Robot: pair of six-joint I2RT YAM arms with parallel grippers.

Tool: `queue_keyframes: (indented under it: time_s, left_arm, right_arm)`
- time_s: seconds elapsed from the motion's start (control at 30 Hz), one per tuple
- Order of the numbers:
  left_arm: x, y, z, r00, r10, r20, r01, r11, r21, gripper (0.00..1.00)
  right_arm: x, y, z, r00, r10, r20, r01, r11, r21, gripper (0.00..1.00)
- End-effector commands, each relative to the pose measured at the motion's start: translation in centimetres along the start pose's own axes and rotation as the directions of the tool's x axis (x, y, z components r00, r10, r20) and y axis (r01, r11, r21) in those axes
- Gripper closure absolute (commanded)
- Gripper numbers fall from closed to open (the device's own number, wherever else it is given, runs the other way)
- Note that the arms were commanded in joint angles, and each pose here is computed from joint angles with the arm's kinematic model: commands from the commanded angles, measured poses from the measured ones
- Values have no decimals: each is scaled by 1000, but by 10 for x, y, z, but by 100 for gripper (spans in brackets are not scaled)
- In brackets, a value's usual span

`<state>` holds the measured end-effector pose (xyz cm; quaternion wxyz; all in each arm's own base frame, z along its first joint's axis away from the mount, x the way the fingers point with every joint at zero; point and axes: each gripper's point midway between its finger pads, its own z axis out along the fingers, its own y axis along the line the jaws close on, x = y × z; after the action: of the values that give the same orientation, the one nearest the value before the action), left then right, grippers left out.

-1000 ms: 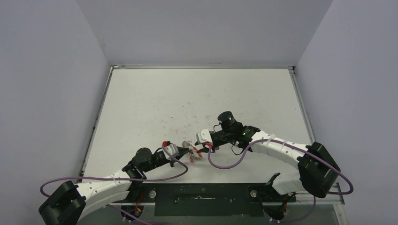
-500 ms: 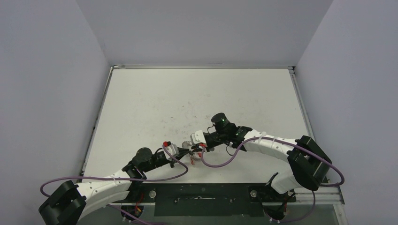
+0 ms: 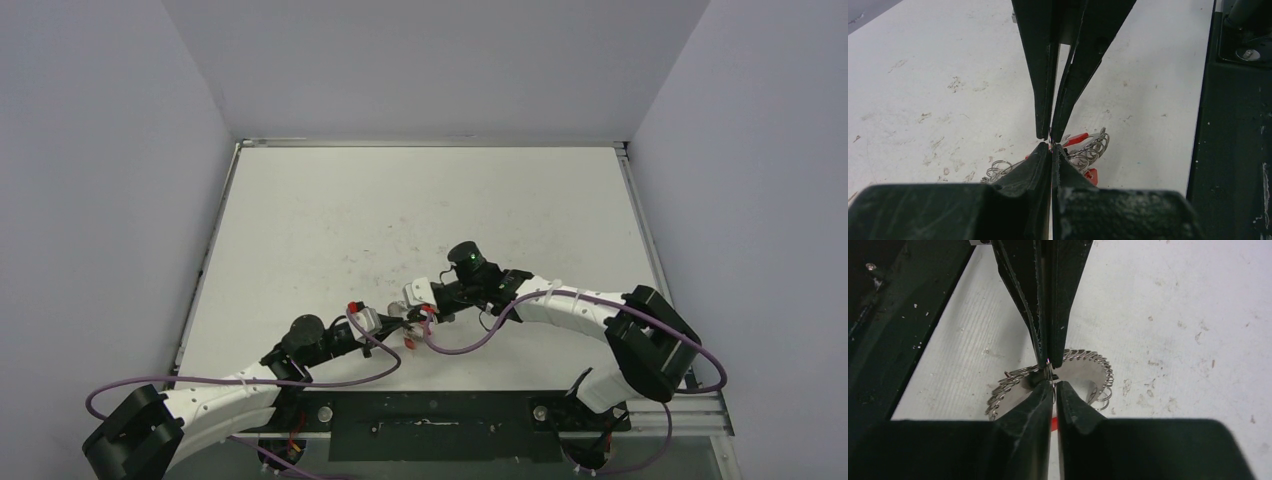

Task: Put the keys on the keyring
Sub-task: Adjust the key on the keyring.

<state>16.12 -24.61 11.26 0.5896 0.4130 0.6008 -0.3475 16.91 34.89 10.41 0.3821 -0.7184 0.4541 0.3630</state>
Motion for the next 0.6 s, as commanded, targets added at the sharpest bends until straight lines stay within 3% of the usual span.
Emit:
queue_keyframes:
  time_s: [0.0,0.33,0.57]
  left_arm:
    - [-27,3,5,996,30,80,-30,1000,0,100]
    - [-33,6,3,994,14,109,-12,1000,-24,100]
    - [-35,5,4,993,5,121,-2,1000,-18,100]
  right_arm:
    - [-12,-4,6,998,-35,48,36,999,-18,97]
    - [21,7,6,998,-24,-60,22,999,-31,100]
    - [27,3,18,991,-62,-121,69,996,50,100]
